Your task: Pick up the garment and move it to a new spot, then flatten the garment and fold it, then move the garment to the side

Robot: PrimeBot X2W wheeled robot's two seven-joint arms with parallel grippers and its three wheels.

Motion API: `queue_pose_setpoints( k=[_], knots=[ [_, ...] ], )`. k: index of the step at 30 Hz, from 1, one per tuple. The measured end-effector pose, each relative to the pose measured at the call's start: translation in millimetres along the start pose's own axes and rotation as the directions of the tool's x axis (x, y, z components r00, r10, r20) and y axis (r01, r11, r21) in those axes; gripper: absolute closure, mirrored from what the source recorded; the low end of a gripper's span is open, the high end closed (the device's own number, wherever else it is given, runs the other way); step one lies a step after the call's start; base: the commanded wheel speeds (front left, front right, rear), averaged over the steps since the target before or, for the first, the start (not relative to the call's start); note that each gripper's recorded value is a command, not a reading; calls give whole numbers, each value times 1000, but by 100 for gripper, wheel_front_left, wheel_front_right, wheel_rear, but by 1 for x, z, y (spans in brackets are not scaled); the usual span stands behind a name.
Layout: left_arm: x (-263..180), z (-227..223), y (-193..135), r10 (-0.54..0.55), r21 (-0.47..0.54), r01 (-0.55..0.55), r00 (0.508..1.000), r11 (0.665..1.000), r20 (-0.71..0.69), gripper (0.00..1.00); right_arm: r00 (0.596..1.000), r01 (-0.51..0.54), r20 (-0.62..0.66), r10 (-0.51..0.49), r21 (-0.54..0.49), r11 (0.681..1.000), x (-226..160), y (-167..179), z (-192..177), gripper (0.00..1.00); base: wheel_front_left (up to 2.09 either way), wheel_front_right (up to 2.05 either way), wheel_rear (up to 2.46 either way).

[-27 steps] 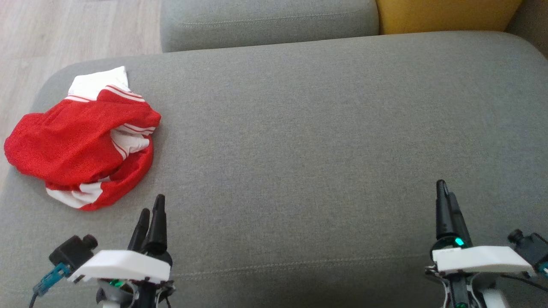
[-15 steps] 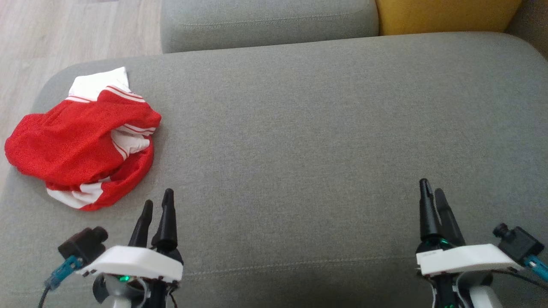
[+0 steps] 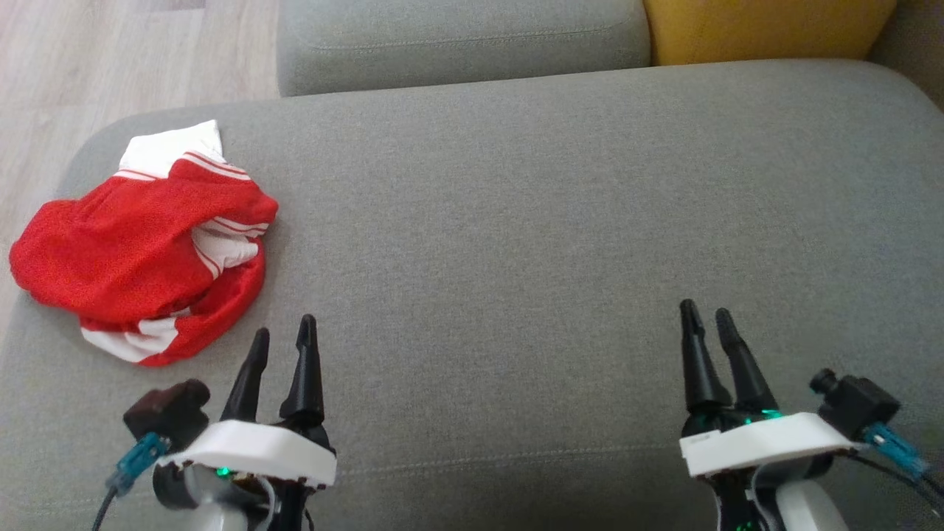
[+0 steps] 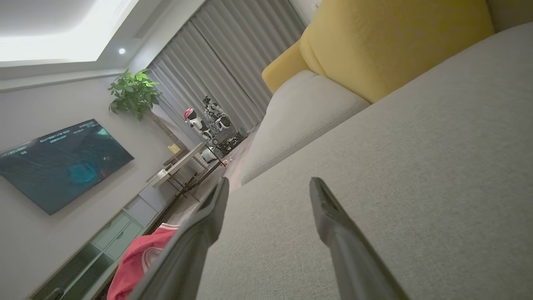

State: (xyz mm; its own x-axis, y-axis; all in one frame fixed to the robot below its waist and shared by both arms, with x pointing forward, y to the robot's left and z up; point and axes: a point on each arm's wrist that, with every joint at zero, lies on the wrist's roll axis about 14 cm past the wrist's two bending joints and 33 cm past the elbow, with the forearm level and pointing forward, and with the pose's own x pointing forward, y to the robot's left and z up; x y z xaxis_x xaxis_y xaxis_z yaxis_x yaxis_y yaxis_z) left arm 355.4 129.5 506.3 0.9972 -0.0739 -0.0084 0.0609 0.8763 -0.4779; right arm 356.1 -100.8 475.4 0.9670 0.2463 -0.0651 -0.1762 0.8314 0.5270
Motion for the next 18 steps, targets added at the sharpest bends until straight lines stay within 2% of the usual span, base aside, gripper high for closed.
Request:
queue_pose_setpoints(
  k=[7,18],
  knots=[
    [-1,8,-7,-19,90,15,999,996,41,0,999,-40,-4,40,-81,996,-1,11,-3,0,0,0,0],
    [-3,18,-16,-50,222,28,994,975,92,0,995,-94,-7,95,-213,973,-2,25,-6,0,0,0,0]
  ],
)
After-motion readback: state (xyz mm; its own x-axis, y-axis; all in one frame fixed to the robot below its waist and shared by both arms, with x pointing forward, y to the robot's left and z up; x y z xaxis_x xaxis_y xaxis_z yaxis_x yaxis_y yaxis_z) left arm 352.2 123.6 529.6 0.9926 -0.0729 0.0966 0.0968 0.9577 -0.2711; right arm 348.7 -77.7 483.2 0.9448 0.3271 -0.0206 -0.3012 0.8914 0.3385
